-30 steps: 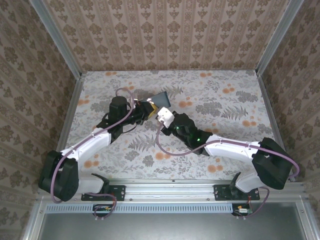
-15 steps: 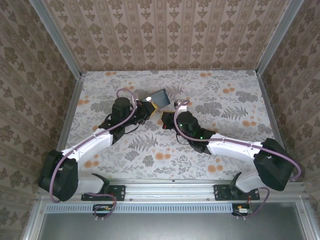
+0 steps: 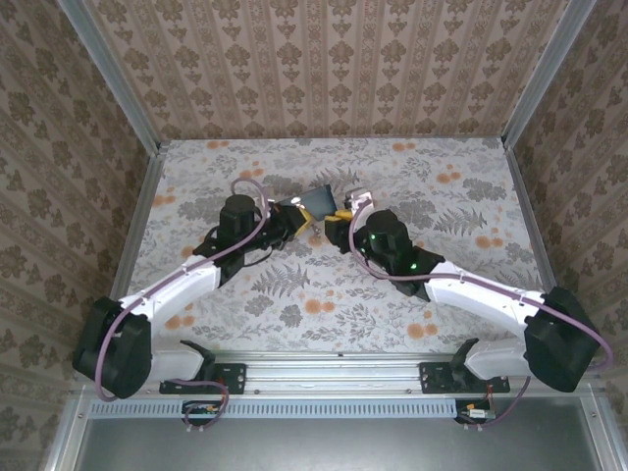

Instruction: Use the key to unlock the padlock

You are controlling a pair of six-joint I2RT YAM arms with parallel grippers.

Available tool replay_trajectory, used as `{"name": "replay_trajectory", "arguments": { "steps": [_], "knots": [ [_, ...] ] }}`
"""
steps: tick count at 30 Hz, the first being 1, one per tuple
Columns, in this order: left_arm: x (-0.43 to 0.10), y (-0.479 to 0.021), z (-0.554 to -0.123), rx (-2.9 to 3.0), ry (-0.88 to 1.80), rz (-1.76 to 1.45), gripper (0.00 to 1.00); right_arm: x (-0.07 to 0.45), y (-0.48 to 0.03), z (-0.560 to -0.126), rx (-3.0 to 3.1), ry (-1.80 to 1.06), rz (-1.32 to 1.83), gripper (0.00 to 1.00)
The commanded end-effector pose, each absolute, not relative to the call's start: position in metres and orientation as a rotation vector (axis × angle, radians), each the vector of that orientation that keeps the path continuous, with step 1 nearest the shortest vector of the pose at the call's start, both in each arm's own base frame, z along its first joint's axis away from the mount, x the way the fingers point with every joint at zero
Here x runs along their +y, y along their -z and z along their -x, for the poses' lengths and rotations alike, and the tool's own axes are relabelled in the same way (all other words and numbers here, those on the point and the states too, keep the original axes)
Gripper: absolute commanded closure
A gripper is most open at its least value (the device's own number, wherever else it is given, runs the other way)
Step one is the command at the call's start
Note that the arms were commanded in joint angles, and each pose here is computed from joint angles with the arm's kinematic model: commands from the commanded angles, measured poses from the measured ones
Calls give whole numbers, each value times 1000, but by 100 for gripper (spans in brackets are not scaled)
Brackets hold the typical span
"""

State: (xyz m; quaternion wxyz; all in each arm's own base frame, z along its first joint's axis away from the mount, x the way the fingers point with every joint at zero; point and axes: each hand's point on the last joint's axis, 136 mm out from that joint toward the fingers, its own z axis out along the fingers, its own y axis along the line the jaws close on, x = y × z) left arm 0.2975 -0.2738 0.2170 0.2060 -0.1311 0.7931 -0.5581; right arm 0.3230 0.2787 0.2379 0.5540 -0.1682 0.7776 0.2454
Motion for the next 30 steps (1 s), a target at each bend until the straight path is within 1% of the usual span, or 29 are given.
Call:
{"name": "replay_trajectory", "arguments": {
  "steps": [1,4,8,14,15,17,30],
  "knots": [
    [-271,-253,-295,2086,1610,254,100,295,-247,-304,1717,-460,734,64],
    [-268,-253,-295,2085,1612,265,100,306,-242,-297,1631,-332,892,62],
    [-267,-254,-296,2084,1609,270,100,318,-235,-298,1541,-173,996,61],
    [-267,-254,-296,2087,1605,272,100,328,-236,-303,1473,-78,1037,62],
    [-267,-256,-296,2084,1607,269,100,330,-225,-307,1485,-53,1053,62],
    [-267,-256,-296,2085,1607,269,100,329,-224,-311,1476,-18,1034,63],
    [-269,-257,-300,2089,1606,266,100,327,-228,-321,1448,49,1001,65]
  ]
}}
